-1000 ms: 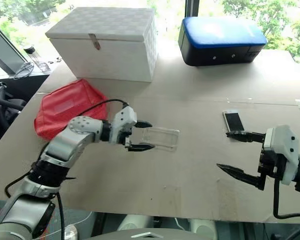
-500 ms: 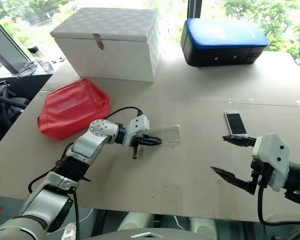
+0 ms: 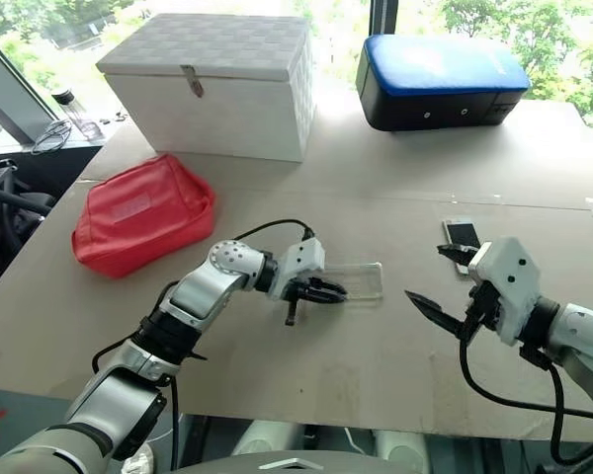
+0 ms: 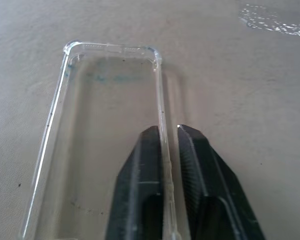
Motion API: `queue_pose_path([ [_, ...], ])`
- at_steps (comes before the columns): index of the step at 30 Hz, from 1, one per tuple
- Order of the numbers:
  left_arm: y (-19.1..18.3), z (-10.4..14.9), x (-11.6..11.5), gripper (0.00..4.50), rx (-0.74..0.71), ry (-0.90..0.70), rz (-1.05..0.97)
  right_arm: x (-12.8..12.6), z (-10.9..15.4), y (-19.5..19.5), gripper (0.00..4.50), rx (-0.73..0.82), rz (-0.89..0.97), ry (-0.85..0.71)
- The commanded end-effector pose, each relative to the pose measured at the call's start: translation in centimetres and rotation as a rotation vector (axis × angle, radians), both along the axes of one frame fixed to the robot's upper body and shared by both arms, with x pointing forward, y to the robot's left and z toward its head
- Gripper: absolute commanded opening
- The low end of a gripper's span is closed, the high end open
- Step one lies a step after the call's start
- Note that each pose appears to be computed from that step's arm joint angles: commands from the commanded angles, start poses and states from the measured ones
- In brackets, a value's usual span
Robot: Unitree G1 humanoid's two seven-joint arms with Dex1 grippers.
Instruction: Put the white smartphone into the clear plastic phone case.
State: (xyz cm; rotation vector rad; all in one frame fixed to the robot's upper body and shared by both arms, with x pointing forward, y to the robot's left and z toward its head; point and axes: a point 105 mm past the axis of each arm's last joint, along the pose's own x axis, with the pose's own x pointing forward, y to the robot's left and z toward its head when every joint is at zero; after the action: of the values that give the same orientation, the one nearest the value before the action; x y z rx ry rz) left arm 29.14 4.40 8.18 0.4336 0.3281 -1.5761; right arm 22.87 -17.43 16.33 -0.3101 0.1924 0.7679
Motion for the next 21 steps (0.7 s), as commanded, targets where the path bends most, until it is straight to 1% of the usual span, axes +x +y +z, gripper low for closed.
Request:
queue_pose_path([
  [1, 0.6, 3.0, 0.6, 2.26, -0.072, -0.078, -0.004, 1.3, -0.1, -1.0, 4.50, -0.015, -0.058, 0.002],
  [4, 1.6, 4.9, 0.6, 3.60, -0.141, -0.122, 0.037, 4.2, -0.1, -3.0, 4.50, -0.066, -0.223, -0.061],
  [5, 1.9, 5.7, 0.3, 3.74, -0.175, -0.125, 0.046, 5.2, -0.2, -3.8, 4.50, -0.082, -0.292, -0.079],
  [6, 2.2, 6.6, 0.0, 4.29, -0.209, -0.132, 0.064, 6.0, -0.4, -4.2, 4.50, -0.087, -0.341, -0.076],
  [9, 2.8, 9.1, -0.4, 4.29, -0.349, -0.182, 0.123, 7.6, -1.5, -4.2, 4.50, -0.027, -0.448, -0.010],
  [10, 3.2, 9.6, -0.7, 4.29, -0.362, -0.213, 0.131, 8.2, -2.1, -4.0, 4.50, -0.016, -0.470, 0.018],
  [11, 3.9, 10.2, -0.7, 4.29, -0.371, -0.234, 0.159, 9.1, -2.9, -4.1, 4.50, -0.055, -0.532, 0.035],
  [14, 5.2, 11.6, -0.9, 4.29, -0.381, -0.281, 0.233, 11.4, -5.2, -5.0, 4.50, -0.044, -0.708, 0.137],
  [16, 5.3, 11.8, -1.1, 4.29, -0.385, -0.283, 0.258, 12.0, -6.4, -5.4, 4.50, -0.036, -0.762, 0.192],
  [18, 5.3, 11.7, -1.4, 4.29, -0.377, -0.283, 0.266, 12.3, -7.5, -5.9, 4.50, -0.077, -0.813, 0.230],
  [21, 5.4, 11.7, -1.8, 4.29, -0.369, -0.285, 0.276, 12.2, -8.7, -6.2, 4.50, -0.116, -0.848, 0.290],
])
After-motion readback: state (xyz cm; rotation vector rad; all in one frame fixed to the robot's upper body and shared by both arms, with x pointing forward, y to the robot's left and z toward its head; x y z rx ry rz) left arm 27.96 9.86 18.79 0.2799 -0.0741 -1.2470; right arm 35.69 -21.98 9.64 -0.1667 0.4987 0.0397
